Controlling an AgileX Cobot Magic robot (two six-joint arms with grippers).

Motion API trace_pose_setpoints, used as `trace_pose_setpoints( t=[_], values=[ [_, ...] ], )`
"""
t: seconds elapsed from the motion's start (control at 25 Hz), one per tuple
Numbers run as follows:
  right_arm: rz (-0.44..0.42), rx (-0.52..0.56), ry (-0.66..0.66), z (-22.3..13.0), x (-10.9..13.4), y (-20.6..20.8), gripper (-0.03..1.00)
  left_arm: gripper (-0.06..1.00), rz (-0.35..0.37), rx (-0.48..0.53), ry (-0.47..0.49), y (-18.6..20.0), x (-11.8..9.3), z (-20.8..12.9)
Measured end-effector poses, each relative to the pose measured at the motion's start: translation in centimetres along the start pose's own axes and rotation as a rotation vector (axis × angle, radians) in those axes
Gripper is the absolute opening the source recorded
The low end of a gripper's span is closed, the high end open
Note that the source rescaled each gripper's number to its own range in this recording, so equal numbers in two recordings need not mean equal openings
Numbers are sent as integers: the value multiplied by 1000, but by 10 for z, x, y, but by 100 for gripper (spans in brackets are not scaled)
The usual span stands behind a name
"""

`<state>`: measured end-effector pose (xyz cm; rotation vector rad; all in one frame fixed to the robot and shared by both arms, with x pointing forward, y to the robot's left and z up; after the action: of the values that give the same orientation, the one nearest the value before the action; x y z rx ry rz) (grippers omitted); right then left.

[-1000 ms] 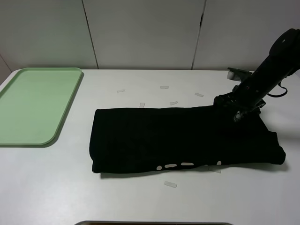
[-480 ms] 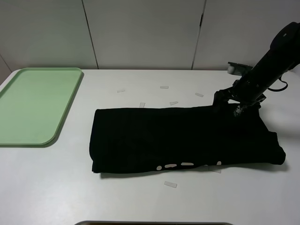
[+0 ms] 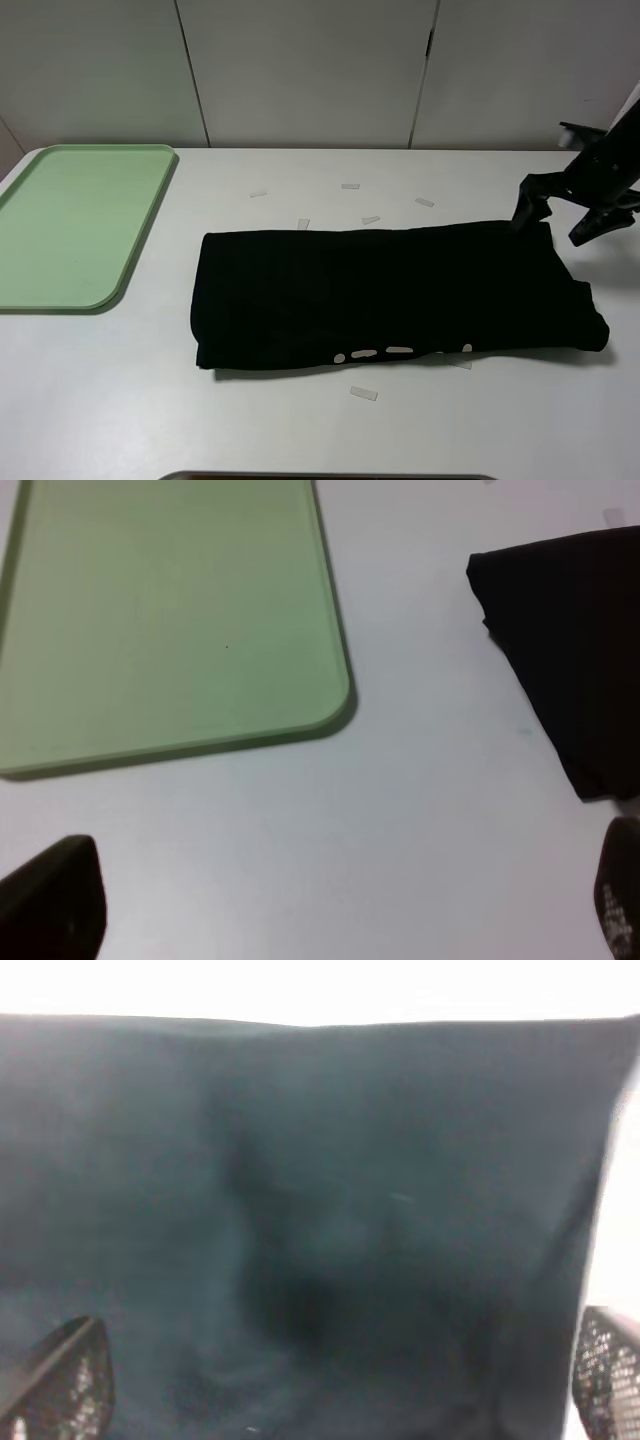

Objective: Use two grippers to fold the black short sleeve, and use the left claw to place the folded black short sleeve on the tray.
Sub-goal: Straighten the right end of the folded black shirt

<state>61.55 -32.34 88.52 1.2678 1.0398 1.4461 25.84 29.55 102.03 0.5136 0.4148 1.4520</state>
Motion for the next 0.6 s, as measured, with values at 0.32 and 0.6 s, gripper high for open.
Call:
trace_pose_setpoints(
  t=[0.32, 0.6],
  values=[
    [-16, -11, -52, -3, -30, -1, 100, 98, 0, 0, 0, 0, 0, 0],
    [-18, -30, -68, 0, -36, -18, 100, 98, 0, -1, 0, 0, 0, 0]
  ],
)
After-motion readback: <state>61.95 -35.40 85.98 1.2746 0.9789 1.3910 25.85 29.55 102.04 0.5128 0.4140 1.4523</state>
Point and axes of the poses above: a point on each arm's last joint axis where the gripper is mounted, y pointing back along that axis away from the gripper, x along the wrist's bending axis when the last joint is at zero, z = x × y, the point moved 4 cm from there along -y, pointing out along that axis toward the gripper, and after that the axes turned 1 degree about y, right-handed, at the moved point
